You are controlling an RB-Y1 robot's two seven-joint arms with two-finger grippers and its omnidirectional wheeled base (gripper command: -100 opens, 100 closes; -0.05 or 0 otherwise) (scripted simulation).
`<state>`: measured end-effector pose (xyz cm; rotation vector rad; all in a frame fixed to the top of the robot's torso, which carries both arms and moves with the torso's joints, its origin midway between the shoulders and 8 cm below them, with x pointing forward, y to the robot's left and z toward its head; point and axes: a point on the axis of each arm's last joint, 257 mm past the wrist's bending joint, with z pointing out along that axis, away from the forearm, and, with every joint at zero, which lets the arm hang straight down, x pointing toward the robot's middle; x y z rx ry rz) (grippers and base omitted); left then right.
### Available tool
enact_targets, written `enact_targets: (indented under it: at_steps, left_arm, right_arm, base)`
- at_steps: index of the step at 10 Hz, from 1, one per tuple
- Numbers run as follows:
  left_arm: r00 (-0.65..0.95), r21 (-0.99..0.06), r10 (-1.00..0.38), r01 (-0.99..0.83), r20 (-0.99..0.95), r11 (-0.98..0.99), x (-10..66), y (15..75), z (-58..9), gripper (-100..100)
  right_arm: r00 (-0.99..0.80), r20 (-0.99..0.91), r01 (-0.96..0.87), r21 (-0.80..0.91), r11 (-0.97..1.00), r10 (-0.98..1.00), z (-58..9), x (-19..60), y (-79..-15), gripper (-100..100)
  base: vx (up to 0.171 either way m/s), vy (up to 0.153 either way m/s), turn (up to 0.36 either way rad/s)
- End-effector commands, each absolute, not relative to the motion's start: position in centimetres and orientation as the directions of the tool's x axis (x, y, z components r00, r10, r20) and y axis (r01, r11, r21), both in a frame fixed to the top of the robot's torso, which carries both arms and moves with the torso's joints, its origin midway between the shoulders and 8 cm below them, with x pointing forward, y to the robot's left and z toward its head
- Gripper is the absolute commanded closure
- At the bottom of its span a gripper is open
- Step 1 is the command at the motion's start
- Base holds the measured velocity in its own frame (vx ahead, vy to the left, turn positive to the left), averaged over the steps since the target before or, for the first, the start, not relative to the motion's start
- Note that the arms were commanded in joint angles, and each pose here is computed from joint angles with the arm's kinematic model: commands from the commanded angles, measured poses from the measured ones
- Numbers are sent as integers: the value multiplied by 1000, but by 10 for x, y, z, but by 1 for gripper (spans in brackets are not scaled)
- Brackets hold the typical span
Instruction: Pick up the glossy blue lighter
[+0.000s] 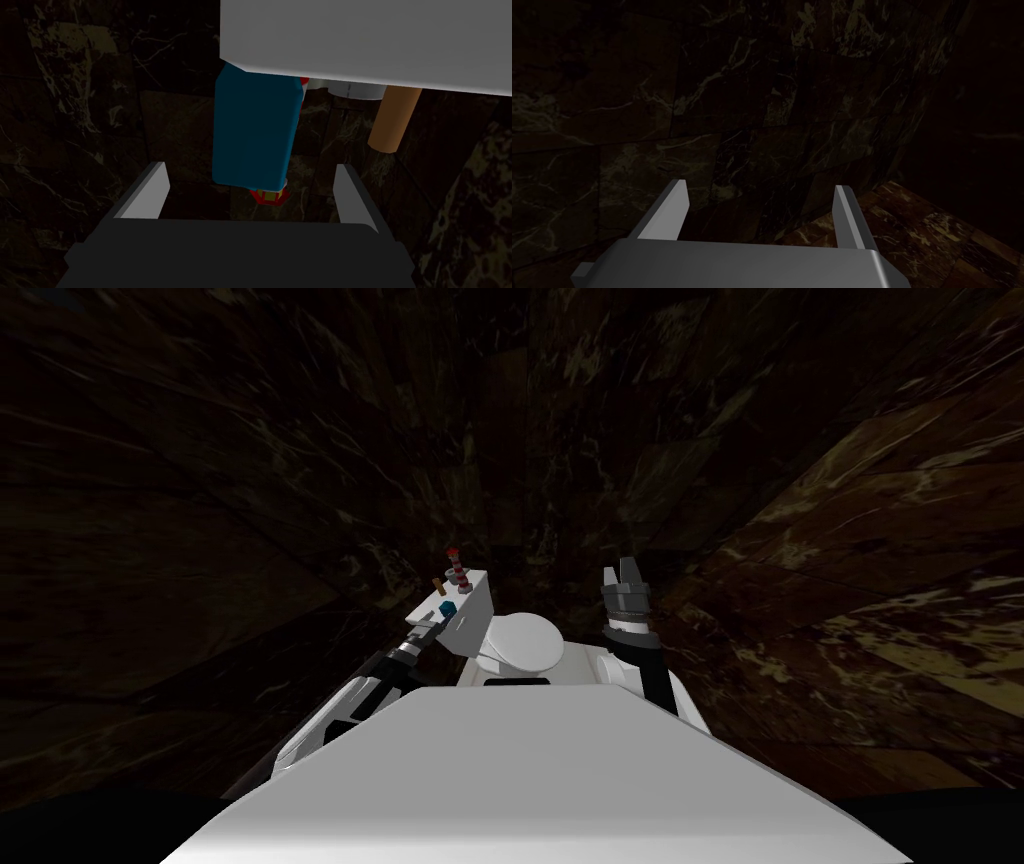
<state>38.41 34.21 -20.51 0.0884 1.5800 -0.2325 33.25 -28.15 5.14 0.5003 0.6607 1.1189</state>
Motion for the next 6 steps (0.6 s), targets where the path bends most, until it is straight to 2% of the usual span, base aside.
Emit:
enact_targets:
  at_steps: [1, 4, 5, 6]
  left_arm:
    - [-19, -51, -48, 198, -999, 979, 386, 344, -208, -100]
    - [-9, 20, 22, 191, -1000, 981, 390, 347, -214, -100]
    - [-11, 3, 5, 193, -1000, 981, 389, 347, -212, -100]
    - [-11, 7, 10, 193, -1000, 981, 389, 347, -213, 0]
  right_arm:
    - [284, -229, -651, 667, 363, 931, 51, 332, -282, 0]
    - [284, -229, -651, 667, 363, 931, 51, 332, -282, 0]
    - [284, -229, -651, 667, 363, 931, 51, 332, -282, 0]
    - [284, -230, -651, 667, 363, 931, 51, 332, -282, 0]
  base:
    - [-1, -14, 13]
    - [-1, -16, 14]
    - [0, -7, 3]
    - [0, 0, 0]
